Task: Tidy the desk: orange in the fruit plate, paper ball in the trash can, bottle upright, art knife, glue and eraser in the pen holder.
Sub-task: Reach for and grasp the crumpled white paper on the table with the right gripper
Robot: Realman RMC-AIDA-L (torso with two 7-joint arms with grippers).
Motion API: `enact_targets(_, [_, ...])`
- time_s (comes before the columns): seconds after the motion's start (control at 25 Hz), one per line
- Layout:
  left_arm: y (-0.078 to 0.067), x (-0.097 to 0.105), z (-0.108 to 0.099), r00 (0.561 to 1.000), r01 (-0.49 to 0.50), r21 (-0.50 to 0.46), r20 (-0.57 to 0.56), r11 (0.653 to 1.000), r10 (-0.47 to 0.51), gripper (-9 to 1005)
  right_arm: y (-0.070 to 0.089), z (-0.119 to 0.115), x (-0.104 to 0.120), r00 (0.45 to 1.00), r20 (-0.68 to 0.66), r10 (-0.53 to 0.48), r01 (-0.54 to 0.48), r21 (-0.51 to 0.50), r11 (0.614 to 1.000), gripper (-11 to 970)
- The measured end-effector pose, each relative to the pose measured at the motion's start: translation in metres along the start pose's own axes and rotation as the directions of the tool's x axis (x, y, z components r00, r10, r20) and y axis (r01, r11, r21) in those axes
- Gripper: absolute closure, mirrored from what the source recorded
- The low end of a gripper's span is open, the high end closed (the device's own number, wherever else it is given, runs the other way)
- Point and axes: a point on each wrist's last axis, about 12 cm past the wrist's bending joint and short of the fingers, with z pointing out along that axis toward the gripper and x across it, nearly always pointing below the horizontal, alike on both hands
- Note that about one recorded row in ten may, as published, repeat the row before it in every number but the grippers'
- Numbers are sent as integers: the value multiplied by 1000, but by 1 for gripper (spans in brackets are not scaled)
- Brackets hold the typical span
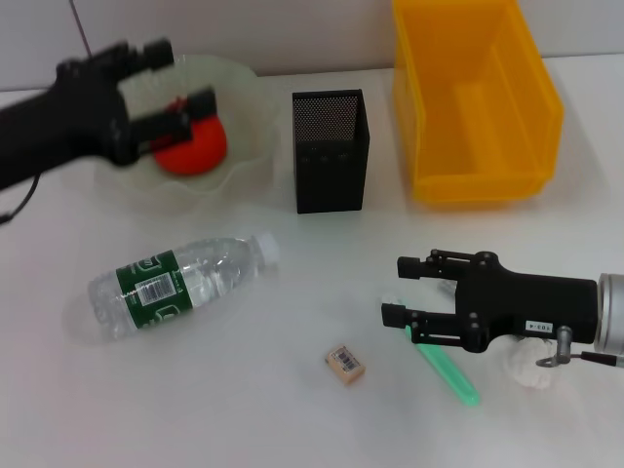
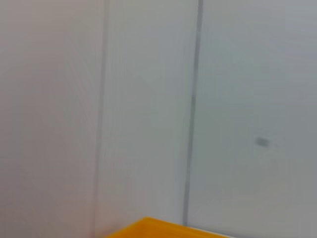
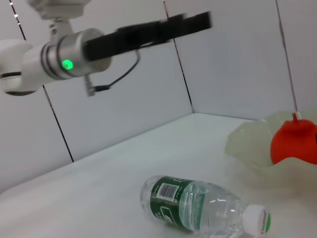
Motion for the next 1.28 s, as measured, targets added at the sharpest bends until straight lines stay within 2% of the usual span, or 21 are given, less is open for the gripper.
enact_targets(0.28, [-29, 14, -20, 997, -40, 205, -61, 978, 53, 210, -4, -5, -12, 1000, -7, -20, 20, 4, 1000, 250])
enact_targets(0.32, [-29, 14, -20, 997, -40, 205, -61, 978, 53, 210, -5, -5, -14, 1000, -12, -21, 21, 1, 1000, 250])
enact_targets(0.36, [-36, 17, -22, 996, -37, 259, -71, 965, 57, 210, -6, -6, -20, 999, -27, -26, 26, -5, 1000, 250])
enact_targets(0.56, [-49, 23, -21, 994, -33, 340, -87, 940, 66, 210, -9, -8, -36, 996, -82, -47, 46, -6, 999, 249])
enact_targets(0.6, [-49, 23, -21, 994, -33, 340, -87, 940, 66, 210, -9, -8, -36, 996, -82, -47, 46, -6, 999, 249])
enact_targets(0.64, [-56, 29, -17, 993, -40, 359, -87, 932, 76, 210, -9, -8, -40, 994, -100, -52, 52, -7, 999, 249])
enact_targets(0.88, [-60, 36, -17, 993, -41, 356, -89, 934, 78, 210, -11, -10, -58, 972, -231, -34, 36, 5, 999, 249])
enact_targets(1.04, [-61, 40, -18, 994, -51, 354, -77, 934, 84, 210, -13, -14, -73, 946, -324, -3, 24, 59, 998, 250])
enact_targets(1.28, [-63, 44, -17, 994, -47, 357, -78, 933, 80, 210, -7, -20, -92, 905, -425, 17, 23, 89, 996, 251])
